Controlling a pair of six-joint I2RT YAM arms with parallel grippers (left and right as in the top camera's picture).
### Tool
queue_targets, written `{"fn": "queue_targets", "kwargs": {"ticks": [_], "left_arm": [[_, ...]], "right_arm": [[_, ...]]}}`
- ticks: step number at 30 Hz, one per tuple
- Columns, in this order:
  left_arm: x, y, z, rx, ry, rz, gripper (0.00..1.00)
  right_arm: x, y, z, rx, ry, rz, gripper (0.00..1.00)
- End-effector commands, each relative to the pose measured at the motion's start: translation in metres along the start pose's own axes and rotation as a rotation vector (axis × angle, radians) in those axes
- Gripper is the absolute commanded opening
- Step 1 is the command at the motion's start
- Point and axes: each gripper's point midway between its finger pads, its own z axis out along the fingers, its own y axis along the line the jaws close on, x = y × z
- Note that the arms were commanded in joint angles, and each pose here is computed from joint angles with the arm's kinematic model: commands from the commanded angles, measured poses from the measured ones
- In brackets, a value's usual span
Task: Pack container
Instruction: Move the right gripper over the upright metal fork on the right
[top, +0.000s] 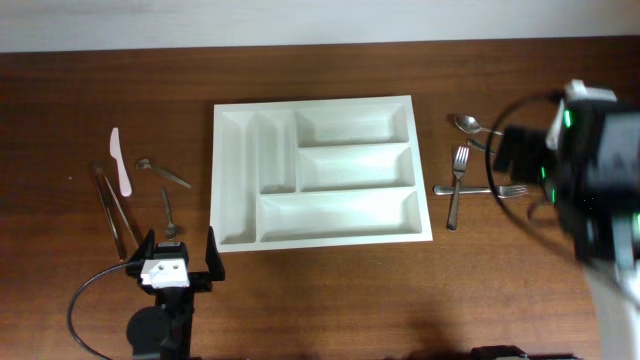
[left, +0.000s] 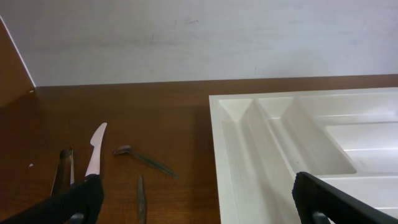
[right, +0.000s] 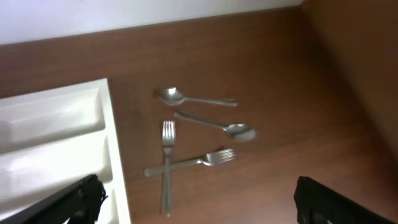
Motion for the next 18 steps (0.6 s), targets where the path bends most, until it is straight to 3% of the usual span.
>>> {"fn": "queue_targets", "kwargs": {"ticks": [1, 7, 11, 18], "left_arm": [[0.002, 0.001, 0.0, -0.005, 0.001, 0.015, 0.99], [0.002, 0.001, 0.0, -0.005, 0.001, 0.014, 0.99], [0.002, 0.001, 0.0, -0.005, 0.001, 0.015, 0.99], [0.002, 0.001, 0.0, -0.005, 0.001, 0.014, 0.99]], "right_arm": [[0.014, 0.032, 0.041, -0.235, 0.194, 0.053, 0.99], [0.045, 0.051, 0.105, -0.485, 0.46, 0.218, 0.99], [0.068, 0.051, 0.14, -0.515, 0.538, 0.135, 0.99], [0.104, 0.014, 0.191, -0.25, 0.641, 0.068, 0.99]]}}
